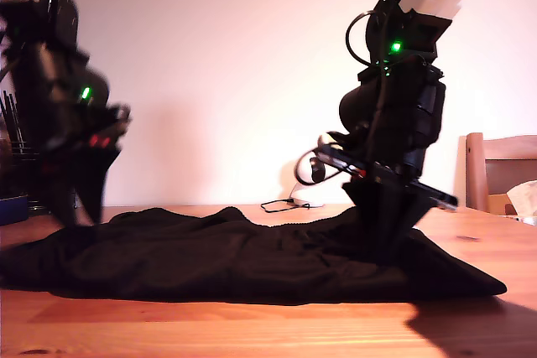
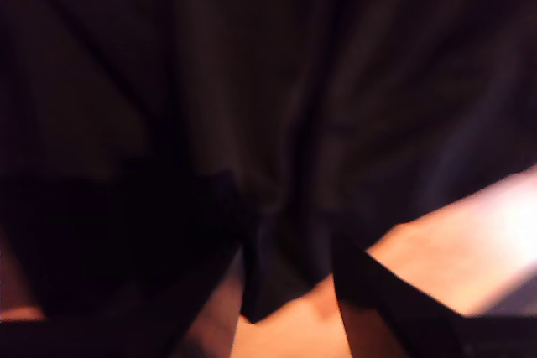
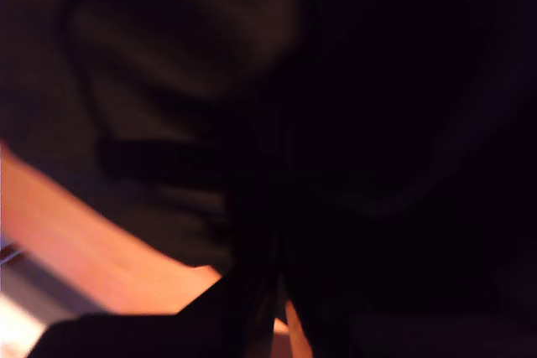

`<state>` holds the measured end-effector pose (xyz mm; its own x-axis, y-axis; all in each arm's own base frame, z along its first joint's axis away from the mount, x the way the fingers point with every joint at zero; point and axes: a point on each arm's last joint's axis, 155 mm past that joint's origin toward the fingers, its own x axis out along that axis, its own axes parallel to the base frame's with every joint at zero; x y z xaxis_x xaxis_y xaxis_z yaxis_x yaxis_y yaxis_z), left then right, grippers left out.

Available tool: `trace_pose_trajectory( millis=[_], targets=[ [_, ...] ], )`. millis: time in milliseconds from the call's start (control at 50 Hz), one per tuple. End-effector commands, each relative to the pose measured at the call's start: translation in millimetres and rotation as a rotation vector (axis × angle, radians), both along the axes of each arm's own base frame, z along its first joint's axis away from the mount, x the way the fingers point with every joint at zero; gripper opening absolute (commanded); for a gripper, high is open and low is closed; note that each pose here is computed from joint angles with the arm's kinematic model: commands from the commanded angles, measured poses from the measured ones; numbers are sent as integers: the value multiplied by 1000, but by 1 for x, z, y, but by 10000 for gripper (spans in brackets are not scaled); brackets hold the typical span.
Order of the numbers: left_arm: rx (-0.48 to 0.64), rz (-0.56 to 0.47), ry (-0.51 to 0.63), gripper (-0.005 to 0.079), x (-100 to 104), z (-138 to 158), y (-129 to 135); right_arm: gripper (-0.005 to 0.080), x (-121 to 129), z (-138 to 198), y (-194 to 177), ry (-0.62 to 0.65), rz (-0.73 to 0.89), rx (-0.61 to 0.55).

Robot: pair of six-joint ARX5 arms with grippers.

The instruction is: Fold the shorts in front of you. After folding it, place it to the left side.

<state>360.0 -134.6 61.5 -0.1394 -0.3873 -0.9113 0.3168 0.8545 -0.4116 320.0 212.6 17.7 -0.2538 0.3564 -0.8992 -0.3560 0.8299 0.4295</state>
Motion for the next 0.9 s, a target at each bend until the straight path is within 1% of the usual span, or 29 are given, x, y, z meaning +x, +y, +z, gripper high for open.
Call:
trace_pose_trajectory(
  millis=[0, 100, 180, 280, 400, 420, 460, 480, 560, 620, 740, 820, 880],
  targets=[
    [-25, -4, 21, 286, 0, -4, -7, -13, 1, 3, 3, -8, 7, 13],
    [-38, -8, 10, 286, 1, -4, -15, -13, 9, 11, 5, -41, 5, 23],
    [-27, -11, -32, 283, 10, -6, -19, -13, 14, 17, 5, -67, 1, 32],
    [27, 8, -82, 277, 23, -11, -16, -13, 31, 21, 4, -137, -17, 25],
    [52, 31, -89, 266, 26, -13, -16, -13, 61, 22, 4, -250, -44, 24],
    [49, 51, -78, 266, 25, -12, -17, -13, 67, 23, 4, -275, -46, 23],
    [48, 59, -71, 266, 25, -12, -17, -13, 74, 23, 6, -306, -48, 28],
    [52, 83, -59, 266, 24, -12, -17, -13, 80, 24, 6, -331, -49, 30],
    [54, 112, -30, 266, 20, -13, -17, -13, 97, 27, 8, -409, -35, 36],
    [53, 114, -19, 266, 19, -15, -17, -13, 107, 30, 11, -465, -9, 46],
    [47, 113, 4, 266, 16, -21, -19, -13, 117, 32, 12, -535, 45, 44],
    [33, 106, 36, 266, 12, -28, -25, -13, 124, 34, 13, -573, 69, 48],
    [39, 102, 70, 266, 7, -35, -27, -13, 131, 35, 9, -612, 84, 30]
  ],
)
